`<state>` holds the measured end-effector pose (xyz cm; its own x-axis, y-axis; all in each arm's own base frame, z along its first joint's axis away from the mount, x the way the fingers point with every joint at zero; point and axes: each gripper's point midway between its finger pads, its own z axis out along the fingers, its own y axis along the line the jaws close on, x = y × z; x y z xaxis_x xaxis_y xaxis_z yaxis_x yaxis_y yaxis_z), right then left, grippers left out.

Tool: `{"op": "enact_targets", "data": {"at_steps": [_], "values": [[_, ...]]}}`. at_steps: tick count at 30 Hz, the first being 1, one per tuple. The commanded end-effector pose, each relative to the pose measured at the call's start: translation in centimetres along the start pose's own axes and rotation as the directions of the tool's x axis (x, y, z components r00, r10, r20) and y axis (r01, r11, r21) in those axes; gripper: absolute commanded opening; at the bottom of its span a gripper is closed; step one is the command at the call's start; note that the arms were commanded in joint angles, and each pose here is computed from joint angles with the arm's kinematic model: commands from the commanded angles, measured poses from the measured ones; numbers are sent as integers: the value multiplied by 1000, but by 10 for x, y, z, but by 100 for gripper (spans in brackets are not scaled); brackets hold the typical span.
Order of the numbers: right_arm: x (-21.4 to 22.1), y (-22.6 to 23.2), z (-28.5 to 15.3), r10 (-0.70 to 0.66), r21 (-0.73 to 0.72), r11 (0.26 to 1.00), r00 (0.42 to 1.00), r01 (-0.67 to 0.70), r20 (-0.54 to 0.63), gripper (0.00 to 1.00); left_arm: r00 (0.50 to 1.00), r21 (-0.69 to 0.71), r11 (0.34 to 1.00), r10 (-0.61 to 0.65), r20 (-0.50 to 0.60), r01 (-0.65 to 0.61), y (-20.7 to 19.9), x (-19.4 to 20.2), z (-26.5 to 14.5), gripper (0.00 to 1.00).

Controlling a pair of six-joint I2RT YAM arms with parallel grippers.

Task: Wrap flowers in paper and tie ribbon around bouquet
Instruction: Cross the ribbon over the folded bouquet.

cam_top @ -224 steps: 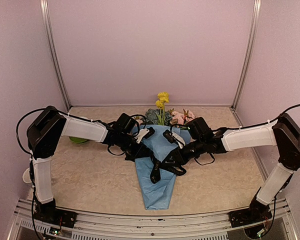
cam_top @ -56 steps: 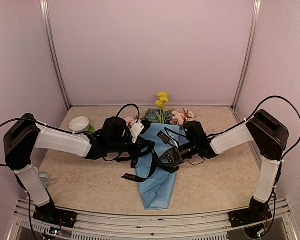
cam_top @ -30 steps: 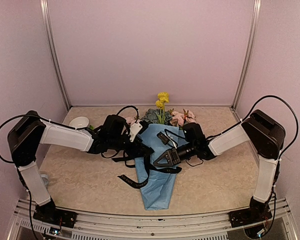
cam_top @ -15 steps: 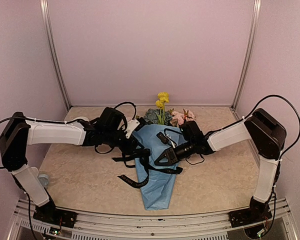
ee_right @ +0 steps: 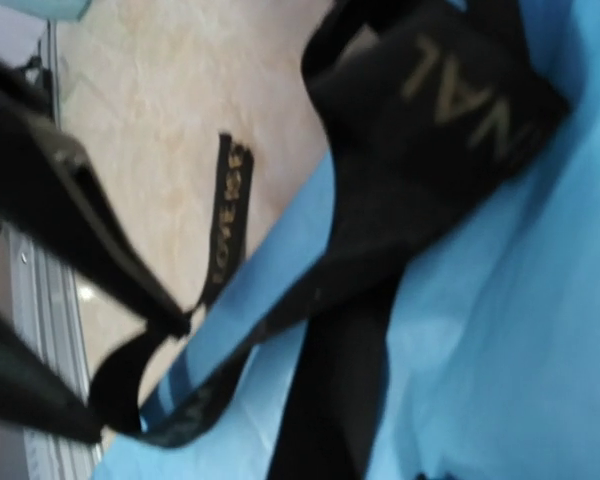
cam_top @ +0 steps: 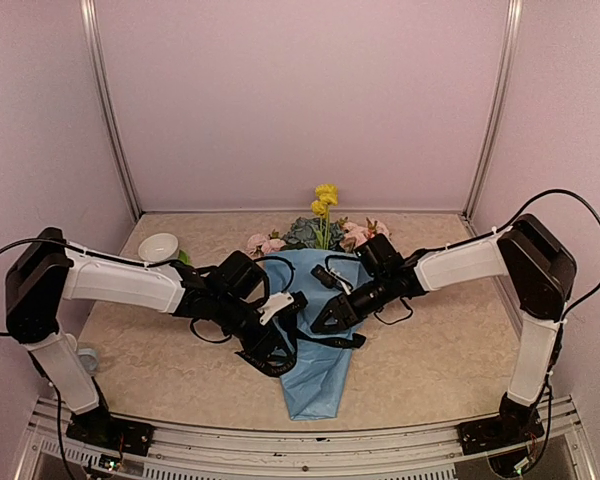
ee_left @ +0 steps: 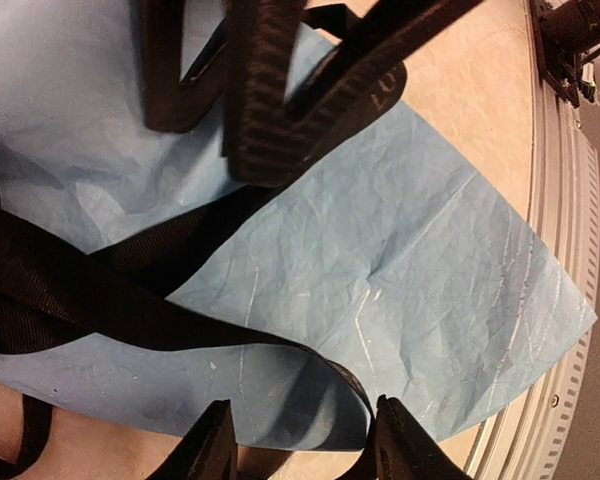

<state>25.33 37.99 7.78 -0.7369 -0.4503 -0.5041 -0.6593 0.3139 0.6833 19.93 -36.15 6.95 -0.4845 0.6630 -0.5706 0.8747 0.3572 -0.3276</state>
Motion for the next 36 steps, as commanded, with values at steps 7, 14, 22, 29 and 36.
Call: {"op": "enact_targets", "data": {"at_steps": [7,14,22,29,36], "values": [[27,22,4,-75,-30,997,992,72,-100,50,998,57,998,-38,-46,41,0,16,21,35],[38,11,17,-77,34,996,986,83,-151,30,998,44,998,-50,-22,51,4,7,25,14],[20,21,10,-83,14,996,993,84,-86,0,999,24,999,-30,25,30,7,-8,22,3],[-14,44,-21,-46,-118,991,994,58,103,0,994,-18,999,33,101,-31,20,-42,21,1],[-28,65,-35,-40,-204,976,979,82,202,0,984,-5,999,43,174,-43,38,-66,23,1]]}}
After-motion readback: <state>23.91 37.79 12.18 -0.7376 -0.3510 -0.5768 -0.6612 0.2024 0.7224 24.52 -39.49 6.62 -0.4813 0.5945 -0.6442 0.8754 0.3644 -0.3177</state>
